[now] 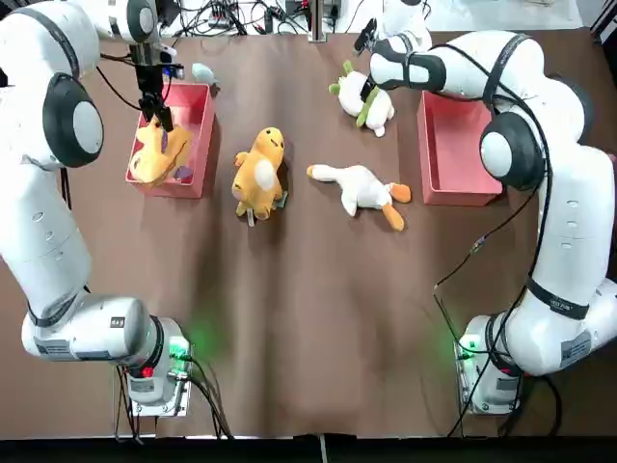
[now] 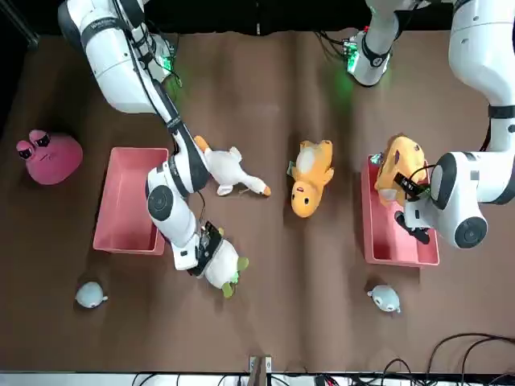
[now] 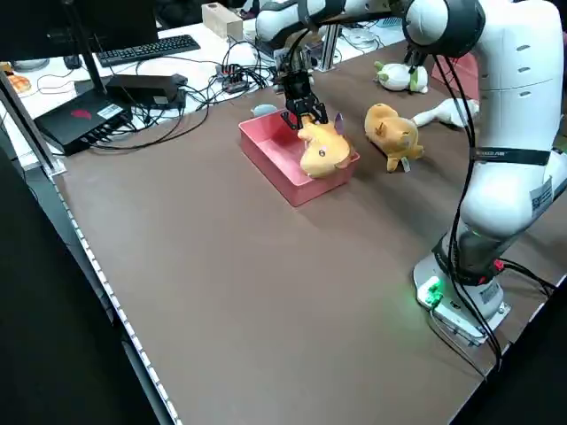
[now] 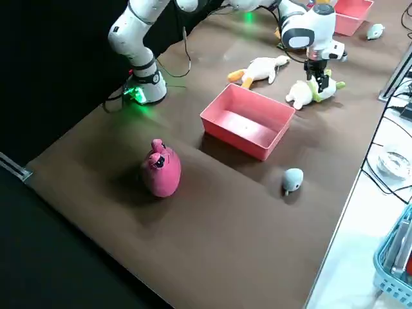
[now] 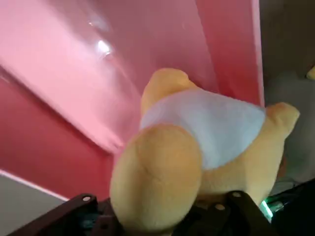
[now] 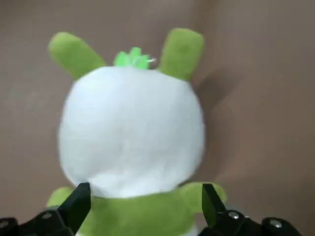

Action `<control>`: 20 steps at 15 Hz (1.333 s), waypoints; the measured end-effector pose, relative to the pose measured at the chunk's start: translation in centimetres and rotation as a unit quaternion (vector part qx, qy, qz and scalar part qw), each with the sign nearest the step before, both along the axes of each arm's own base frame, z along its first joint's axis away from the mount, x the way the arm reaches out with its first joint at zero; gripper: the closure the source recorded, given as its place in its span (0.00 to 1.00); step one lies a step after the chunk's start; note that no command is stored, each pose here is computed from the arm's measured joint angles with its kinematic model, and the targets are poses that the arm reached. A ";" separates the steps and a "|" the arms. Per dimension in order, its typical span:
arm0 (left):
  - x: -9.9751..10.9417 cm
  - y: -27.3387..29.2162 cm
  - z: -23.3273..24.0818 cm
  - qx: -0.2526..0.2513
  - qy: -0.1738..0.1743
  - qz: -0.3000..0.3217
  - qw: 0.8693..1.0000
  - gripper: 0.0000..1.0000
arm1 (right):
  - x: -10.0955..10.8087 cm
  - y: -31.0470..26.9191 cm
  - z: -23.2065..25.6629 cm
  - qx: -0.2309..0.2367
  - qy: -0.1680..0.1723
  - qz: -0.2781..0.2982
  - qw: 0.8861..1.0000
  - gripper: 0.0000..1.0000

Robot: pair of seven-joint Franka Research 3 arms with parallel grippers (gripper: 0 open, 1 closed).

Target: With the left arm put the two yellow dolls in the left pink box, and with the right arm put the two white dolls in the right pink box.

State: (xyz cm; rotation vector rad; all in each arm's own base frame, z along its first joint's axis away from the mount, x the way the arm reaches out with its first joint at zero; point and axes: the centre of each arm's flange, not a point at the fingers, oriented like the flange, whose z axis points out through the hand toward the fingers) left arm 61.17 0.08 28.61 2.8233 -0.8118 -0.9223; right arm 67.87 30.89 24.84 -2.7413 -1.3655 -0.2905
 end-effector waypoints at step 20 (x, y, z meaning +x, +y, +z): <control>2.5 -5.4 4.2 0.027 -0.089 0.022 0.995 0.15 | -0.6 -2.1 -2.0 0.003 0.036 -0.003 0.999 0.81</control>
